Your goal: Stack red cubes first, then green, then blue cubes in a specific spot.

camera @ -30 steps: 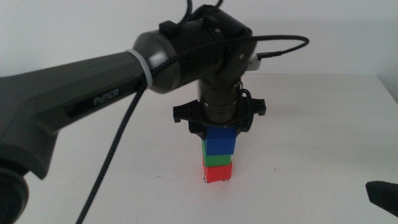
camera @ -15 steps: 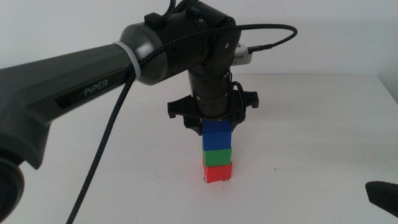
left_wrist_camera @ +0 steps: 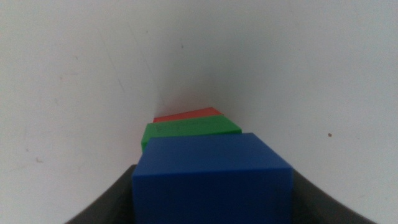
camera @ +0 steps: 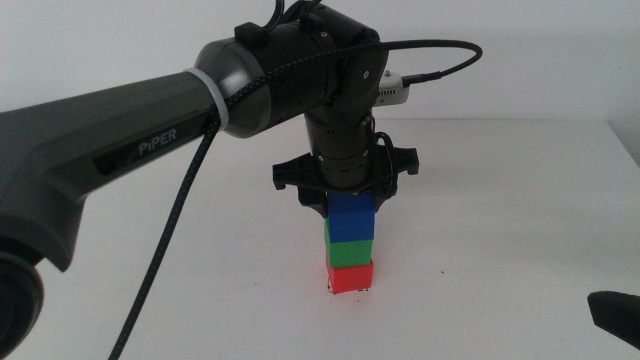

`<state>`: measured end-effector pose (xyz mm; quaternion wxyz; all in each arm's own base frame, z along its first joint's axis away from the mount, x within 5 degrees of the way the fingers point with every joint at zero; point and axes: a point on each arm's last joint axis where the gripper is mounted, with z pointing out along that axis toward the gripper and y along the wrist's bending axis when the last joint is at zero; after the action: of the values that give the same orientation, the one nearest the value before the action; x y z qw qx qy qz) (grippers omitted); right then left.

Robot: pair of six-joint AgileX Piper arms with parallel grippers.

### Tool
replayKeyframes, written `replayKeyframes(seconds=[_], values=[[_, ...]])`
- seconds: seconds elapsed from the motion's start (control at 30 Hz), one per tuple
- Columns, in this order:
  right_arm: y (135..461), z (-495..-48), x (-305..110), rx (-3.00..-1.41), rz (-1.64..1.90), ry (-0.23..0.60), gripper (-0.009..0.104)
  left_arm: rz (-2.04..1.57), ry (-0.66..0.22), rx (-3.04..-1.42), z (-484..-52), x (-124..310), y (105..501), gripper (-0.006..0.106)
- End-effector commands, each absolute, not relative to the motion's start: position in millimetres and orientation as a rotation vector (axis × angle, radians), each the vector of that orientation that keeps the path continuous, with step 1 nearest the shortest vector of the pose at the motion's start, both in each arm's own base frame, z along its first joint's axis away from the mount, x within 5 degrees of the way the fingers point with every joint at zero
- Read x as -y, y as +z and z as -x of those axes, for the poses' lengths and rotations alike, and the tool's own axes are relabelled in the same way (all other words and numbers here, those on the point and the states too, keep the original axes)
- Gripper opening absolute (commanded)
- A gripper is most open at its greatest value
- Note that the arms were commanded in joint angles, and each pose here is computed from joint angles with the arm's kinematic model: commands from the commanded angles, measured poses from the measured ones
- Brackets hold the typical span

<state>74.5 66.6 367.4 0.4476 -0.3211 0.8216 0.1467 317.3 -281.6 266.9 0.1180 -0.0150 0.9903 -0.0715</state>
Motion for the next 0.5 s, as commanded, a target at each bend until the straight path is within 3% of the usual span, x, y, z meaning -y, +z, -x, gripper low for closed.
replayKeyframes(seconds=[0.0, 0.03, 0.13, 0.3, 0.47], values=[[366.8, -75.2, -67.0, -2.025, 0.804, 0.353, 0.088, 0.048, -0.222, -2.902, -317.7, 282.8, 266.7, 0.036], [366.8, -75.2, -67.0, -2.025, 0.804, 0.353, 0.088, 0.020, -0.222, -2.899, -317.9, 283.0, 266.8, 0.065], [366.8, -75.2, -67.0, -2.025, 0.804, 0.353, 0.088, -0.030, -0.216, -2.896, -317.9, 283.0, 266.8, 0.079], [366.8, -75.2, -67.0, -2.025, 0.804, 0.353, 0.088, -0.097, -0.254, -2.890, -313.1, 281.7, 277.7, 0.094], [366.8, -75.2, -67.0, -2.025, 0.804, 0.353, 0.088, -0.184, -0.307, -2.822, -296.9, 267.5, 320.0, 0.094]])
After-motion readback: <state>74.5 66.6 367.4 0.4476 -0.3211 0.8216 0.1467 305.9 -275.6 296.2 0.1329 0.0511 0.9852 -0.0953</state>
